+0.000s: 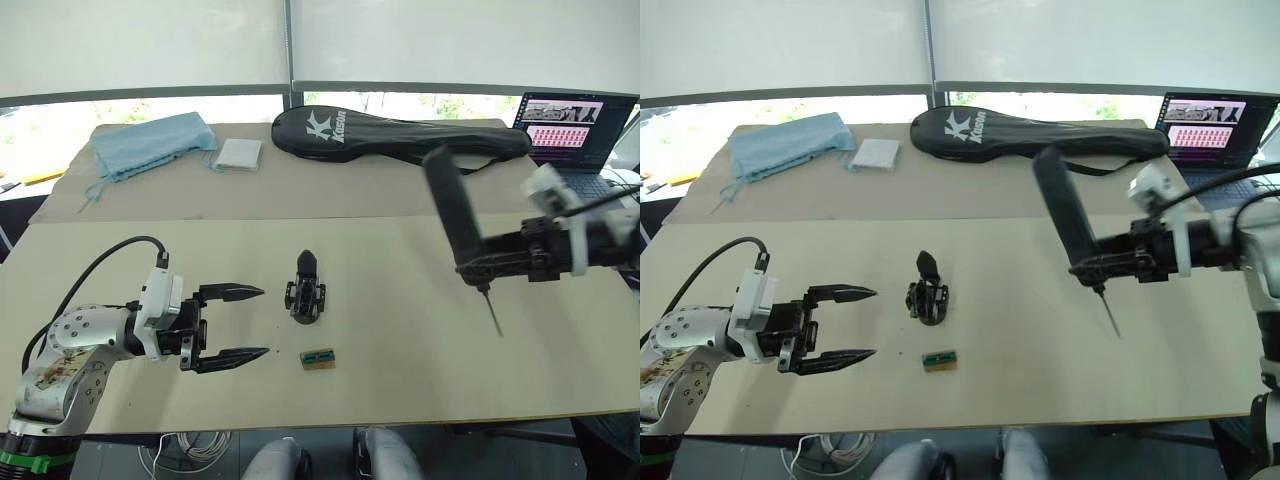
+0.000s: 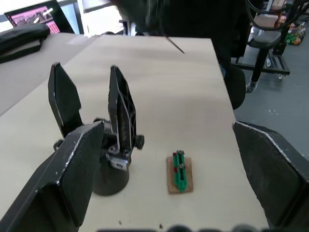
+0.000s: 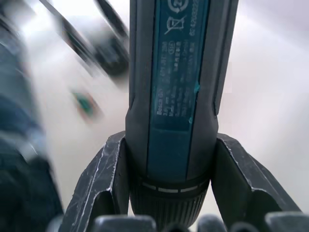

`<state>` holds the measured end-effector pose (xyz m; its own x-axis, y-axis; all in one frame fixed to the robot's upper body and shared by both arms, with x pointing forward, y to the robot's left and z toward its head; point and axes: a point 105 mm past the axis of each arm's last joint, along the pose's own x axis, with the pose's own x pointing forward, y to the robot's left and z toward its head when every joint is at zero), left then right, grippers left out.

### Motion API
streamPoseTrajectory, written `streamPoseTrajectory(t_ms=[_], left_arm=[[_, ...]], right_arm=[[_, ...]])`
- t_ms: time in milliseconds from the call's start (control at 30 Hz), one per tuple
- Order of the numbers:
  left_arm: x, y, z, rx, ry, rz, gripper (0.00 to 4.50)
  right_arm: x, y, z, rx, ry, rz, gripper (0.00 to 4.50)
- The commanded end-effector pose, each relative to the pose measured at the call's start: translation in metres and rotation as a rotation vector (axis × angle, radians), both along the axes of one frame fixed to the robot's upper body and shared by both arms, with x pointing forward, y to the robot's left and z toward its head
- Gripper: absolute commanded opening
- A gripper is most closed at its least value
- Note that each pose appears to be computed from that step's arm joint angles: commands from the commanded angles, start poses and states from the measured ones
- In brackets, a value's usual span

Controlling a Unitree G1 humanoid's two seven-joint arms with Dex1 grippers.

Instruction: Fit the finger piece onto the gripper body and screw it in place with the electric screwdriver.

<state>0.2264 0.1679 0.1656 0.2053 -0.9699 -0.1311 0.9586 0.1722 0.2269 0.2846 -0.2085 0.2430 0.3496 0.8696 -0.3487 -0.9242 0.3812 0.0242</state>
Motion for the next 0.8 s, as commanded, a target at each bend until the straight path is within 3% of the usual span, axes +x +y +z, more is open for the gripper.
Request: streamPoseTrajectory(t_ms=[33,133,200,367,800], left_arm=[[-0.005,0.017,-0.018,0.095,-0.017,0.009,4.50],[-0.001,0.025,-0.026,0.082,-0.071,0.060,4.50],[-0.005,0.028,-0.040,0.091,-0.037,0.073,4.50],[-0.009,0.024,-0.058,0.074,0.031,0.084,4.50],[0.000,-0.016,-0.083,0.099,0.042,0.059,4.50]], right_arm=[[-0.022,0.026,0.018,0.080,-0.201,0.082,1.93],[-0.045,0.054,0.011,0.146,-0.326,0.213,1.93],[-0.057,0.073,0.004,0.197,-0.451,0.286,1.93],[-0.063,0.107,0.006,0.368,-0.606,0.356,1.93],[-0.061,0.140,-0.023,0.421,-0.535,0.534,1.93]])
